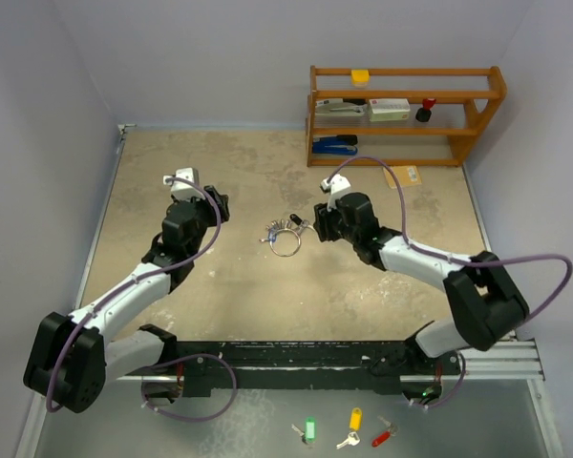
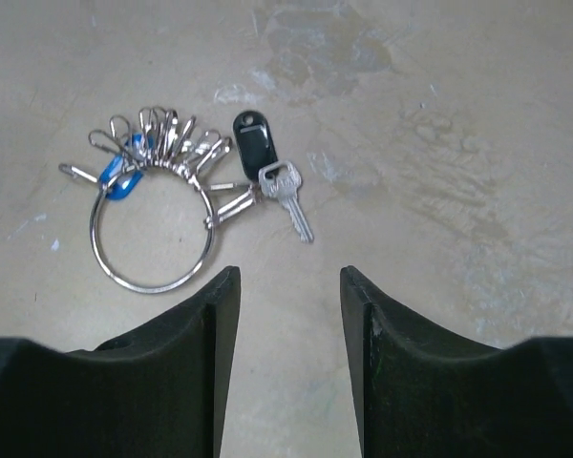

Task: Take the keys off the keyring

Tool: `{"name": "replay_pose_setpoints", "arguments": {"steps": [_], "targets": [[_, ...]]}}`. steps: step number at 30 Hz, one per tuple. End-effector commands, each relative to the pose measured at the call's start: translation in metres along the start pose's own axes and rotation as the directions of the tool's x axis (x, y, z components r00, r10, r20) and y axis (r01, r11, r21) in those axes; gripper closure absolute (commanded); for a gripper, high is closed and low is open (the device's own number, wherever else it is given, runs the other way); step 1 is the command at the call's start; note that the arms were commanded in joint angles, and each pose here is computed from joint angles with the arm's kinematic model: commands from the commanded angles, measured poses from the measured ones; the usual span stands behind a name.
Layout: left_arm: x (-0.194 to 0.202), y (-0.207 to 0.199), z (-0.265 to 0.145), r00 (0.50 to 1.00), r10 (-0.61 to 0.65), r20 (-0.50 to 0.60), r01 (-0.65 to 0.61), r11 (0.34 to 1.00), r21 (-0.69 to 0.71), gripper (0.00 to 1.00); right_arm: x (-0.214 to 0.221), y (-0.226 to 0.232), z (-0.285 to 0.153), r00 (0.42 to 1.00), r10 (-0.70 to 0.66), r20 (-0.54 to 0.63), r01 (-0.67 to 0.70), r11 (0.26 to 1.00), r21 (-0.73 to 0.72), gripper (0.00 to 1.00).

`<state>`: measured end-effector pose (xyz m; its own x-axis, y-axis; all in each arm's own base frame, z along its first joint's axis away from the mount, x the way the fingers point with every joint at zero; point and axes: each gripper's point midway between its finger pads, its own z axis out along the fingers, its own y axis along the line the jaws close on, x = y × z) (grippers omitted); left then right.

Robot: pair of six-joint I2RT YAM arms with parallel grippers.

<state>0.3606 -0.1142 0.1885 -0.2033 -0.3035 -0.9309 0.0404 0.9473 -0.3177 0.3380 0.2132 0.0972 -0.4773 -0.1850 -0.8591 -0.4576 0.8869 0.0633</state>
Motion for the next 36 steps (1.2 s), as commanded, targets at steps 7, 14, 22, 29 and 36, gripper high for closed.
{"name": "replay_pose_setpoints", "arguments": {"steps": [7, 14, 22, 29, 36], "targets": [[-0.009, 0.000, -0.003, 0.998, -0.040, 0.049, 0.040, 0.999, 0.001, 0.48, -0.028, 0.040, 0.044, 1.000, 0.011, 0.019, -0.008, 0.992, -0.122, 0.59], [-0.009, 0.007, -0.002, 0.998, -0.038, 0.057, 0.040, 0.999, -0.037, 0.49, 0.003, 0.054, 0.053, 0.998, 0.002, -0.069, -0.012, 0.989, -0.147, 0.66], [-0.004, 0.010, -0.002, 0.998, -0.033, 0.049, 0.036, 0.998, -0.052, 0.49, 0.020, 0.061, 0.060, 0.994, 0.000, -0.110, -0.017, 0.988, -0.155, 0.67], [-0.007, 0.013, -0.005, 0.998, -0.026, 0.059, 0.030, 0.998, -0.062, 0.49, 0.015, 0.063, 0.072, 0.995, 0.005, -0.104, -0.021, 0.989, -0.149, 0.70], [-0.007, 0.014, -0.005, 0.998, -0.021, 0.062, 0.026, 0.997, -0.067, 0.49, 0.019, 0.061, 0.083, 0.993, -0.004, -0.119, -0.012, 0.991, -0.131, 0.71]]}}
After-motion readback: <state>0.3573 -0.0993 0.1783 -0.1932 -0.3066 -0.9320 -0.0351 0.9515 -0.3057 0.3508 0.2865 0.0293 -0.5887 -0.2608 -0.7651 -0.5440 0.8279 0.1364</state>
